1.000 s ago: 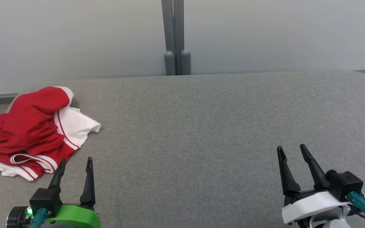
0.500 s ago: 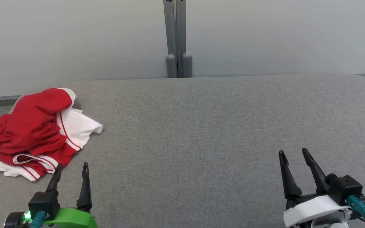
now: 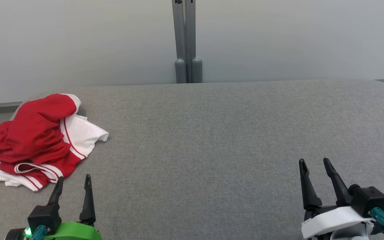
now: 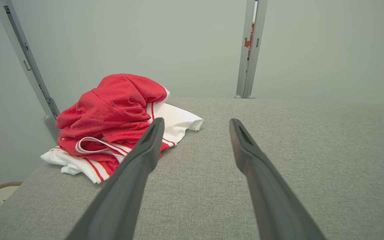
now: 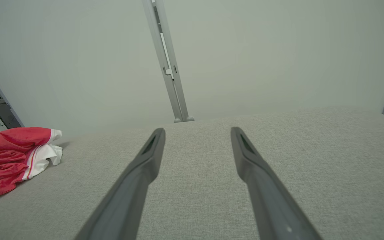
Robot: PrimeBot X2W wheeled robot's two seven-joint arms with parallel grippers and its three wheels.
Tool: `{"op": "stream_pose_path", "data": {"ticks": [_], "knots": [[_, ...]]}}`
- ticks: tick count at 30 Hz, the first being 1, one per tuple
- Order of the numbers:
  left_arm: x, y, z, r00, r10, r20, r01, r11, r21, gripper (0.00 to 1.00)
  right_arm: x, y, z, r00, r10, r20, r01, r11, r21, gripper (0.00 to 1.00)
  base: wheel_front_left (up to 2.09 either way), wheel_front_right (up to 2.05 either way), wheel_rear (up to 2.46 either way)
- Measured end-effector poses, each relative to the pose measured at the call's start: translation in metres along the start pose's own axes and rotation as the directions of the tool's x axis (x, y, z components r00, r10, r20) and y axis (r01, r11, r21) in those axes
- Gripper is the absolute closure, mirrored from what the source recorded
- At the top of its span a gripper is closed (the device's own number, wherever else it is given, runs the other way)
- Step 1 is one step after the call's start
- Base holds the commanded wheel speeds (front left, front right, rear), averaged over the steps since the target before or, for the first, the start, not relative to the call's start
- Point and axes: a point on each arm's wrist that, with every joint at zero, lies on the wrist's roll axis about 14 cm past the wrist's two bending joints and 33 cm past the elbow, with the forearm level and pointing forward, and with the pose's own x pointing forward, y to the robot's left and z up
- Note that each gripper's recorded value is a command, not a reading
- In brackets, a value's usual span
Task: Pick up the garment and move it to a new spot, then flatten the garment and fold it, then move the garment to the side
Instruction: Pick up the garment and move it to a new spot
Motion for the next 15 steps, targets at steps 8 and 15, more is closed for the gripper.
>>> {"op": "stream_pose_path", "data": {"ticks": [8, 15], "knots": [[-0.0004, 0.0002, -0.0014, 1.000, 0.000, -0.005, 0.000, 1.000, -0.003, 0.00, -0.0005, -0.0017, -0.0027, 1.000, -0.011, -0.007, 0.011, 1.000, 0.016, 0.00, 0.00, 0.00, 0.00], [-0.0005, 0.0005, -0.0020, 1.000, 0.006, -0.006, -0.006, 1.000, -0.004, 0.00, -0.0006, -0.0036, -0.0040, 1.000, -0.021, -0.009, 0.021, 0.999, 0.030, 0.00, 0.00, 0.00, 0.00]]}}
